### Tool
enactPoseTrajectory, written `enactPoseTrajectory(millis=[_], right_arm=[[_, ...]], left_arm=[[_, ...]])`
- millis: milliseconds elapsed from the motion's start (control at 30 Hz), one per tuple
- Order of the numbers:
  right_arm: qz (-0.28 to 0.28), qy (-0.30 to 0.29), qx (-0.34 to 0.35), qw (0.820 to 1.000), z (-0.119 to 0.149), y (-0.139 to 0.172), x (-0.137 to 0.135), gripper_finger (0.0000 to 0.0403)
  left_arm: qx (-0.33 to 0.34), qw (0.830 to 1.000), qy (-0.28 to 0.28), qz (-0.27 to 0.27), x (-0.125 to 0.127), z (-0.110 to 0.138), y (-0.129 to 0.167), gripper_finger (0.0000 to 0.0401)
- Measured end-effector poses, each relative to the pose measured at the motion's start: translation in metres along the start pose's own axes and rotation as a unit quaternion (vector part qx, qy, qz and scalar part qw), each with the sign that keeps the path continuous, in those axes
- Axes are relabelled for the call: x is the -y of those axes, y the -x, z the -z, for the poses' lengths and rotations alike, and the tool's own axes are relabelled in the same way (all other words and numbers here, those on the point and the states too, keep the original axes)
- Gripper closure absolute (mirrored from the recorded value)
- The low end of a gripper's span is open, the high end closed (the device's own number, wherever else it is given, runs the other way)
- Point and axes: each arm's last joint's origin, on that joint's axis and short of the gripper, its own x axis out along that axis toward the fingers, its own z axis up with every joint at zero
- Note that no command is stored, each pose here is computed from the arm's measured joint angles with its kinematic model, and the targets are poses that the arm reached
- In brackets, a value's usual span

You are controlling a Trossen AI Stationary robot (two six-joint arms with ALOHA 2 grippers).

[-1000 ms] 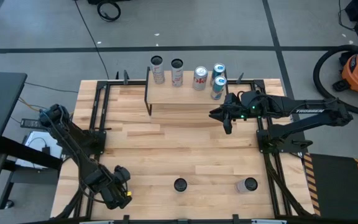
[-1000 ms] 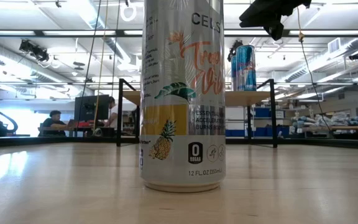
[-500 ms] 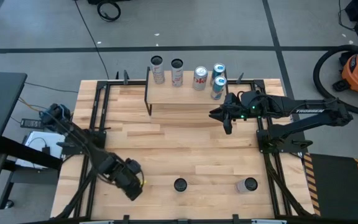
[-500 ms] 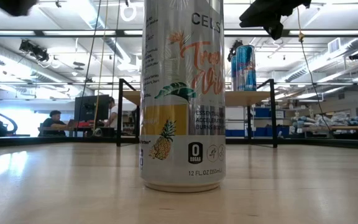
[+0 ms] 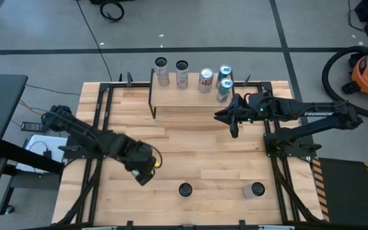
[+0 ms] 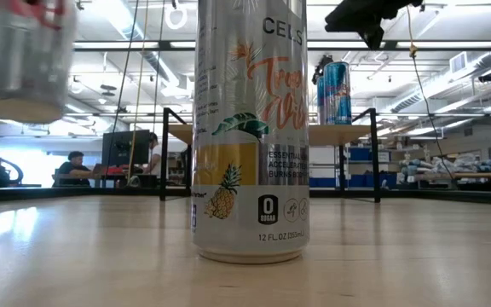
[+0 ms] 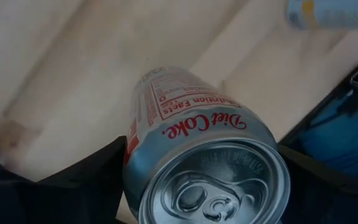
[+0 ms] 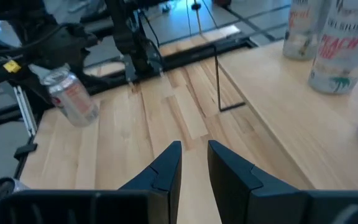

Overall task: Place canned beverage on shelf
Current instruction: Put the red soda can aligned with the other red soda can on the shelf

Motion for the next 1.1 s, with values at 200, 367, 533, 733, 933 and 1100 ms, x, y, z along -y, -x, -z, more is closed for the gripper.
enactPoseTrajectory(millis=[200, 367, 533, 733, 933, 1100], right_arm=[[-0.008, -0.002, 0.03, 1.0, -0.006, 0.0, -0.001, 0.0316], [-0.009, -0.003, 0.034, 0.999, -0.006, 0.0, -0.002, 0.0316], [-0.01, -0.003, 0.04, 0.999, -0.008, -0.003, -0.002, 0.0316], [-0.015, 0.01, 0.05, 0.999, -0.01, -0.004, -0.003, 0.0316], [-0.027, 0.04, 0.059, 0.997, -0.012, -0.005, -0.005, 0.0316], [-0.032, 0.044, 0.066, 0.996, -0.013, -0.007, -0.005, 0.0316]], left_arm=[[0.018, 1.0, -0.012, -0.013, -0.012, -0.024, 0.014, 0.0073], [0.031, 0.999, -0.023, -0.024, -0.028, -0.049, 0.018, 0.0072], [0.043, 0.999, -0.015, -0.03, -0.05, -0.075, 0.023, 0.0072], [0.054, 0.998, 0.001, -0.037, -0.076, -0.1, 0.029, 0.0072], [0.078, 0.996, 0.008, -0.032, -0.096, -0.12, 0.045, 0.0072], [0.117, 0.993, 0.006, -0.022, -0.103, -0.139, 0.072, 0.0071]])
